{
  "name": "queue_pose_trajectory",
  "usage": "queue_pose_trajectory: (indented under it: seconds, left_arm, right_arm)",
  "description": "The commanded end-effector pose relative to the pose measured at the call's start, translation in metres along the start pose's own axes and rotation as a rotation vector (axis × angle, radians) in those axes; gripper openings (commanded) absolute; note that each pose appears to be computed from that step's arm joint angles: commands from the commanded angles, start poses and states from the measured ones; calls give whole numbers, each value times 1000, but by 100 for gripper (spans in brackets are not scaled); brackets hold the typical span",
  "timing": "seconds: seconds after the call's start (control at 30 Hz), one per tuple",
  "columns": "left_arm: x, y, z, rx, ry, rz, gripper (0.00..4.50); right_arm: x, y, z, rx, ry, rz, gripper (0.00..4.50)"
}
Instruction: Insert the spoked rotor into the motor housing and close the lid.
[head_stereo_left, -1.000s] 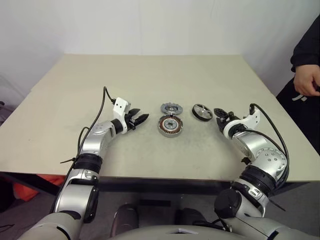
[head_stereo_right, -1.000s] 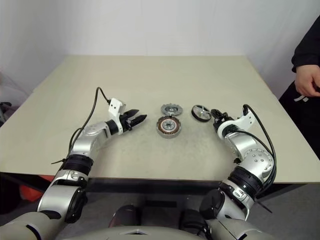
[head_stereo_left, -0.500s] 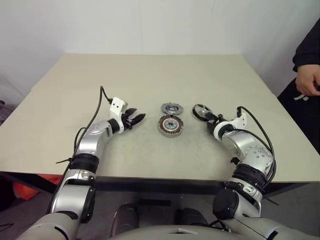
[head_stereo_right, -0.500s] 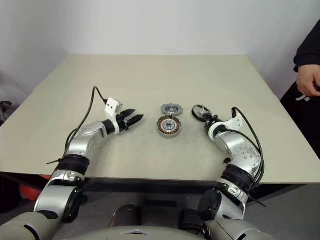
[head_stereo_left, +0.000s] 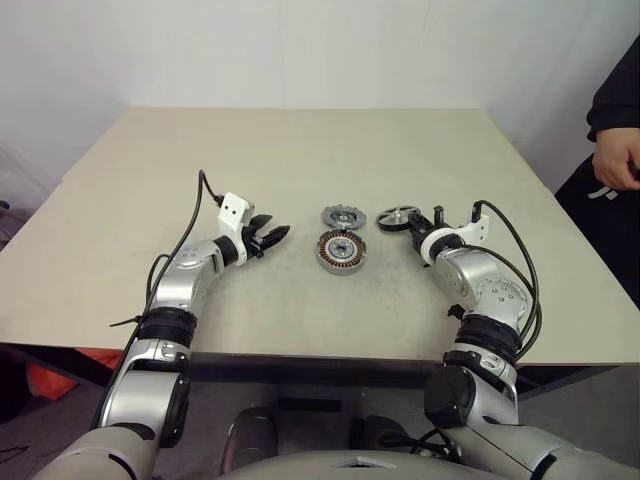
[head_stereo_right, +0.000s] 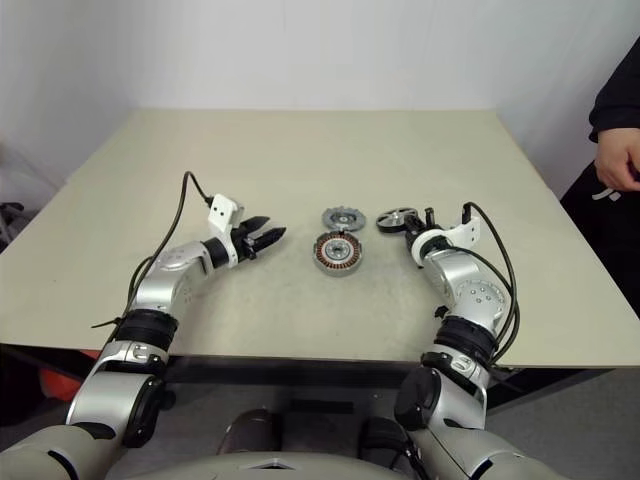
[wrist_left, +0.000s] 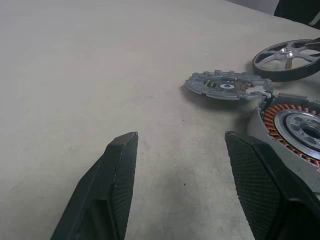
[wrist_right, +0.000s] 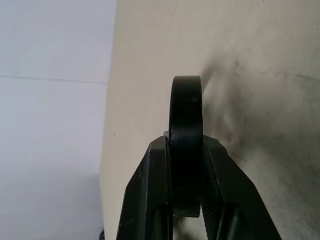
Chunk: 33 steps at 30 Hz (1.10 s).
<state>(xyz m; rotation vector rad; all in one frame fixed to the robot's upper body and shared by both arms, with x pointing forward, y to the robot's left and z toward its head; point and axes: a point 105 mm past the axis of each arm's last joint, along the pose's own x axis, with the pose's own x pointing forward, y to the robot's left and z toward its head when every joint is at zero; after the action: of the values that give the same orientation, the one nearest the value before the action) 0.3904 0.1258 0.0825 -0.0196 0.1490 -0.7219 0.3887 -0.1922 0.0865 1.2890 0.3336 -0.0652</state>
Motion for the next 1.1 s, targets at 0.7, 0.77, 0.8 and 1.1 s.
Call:
queue_pose_trajectory:
  seconds: [0.7,0.77,0.8,1.1]
  left_arm:
    - [-4,3,7,34,-15,9,294]
    - [-4,3,7,35,-14,11,294]
    - [-4,4,7,35,-14,12,294]
    - [-4,5,7,37,-11,19,294]
  right_arm:
    - [-36,44,-94,42,385,275,32]
    - [-34,40,-94,40,381,261,32]
    - [-34,39,-93,41,379,256,32]
    - [-37,29,-94,40,374,221,32]
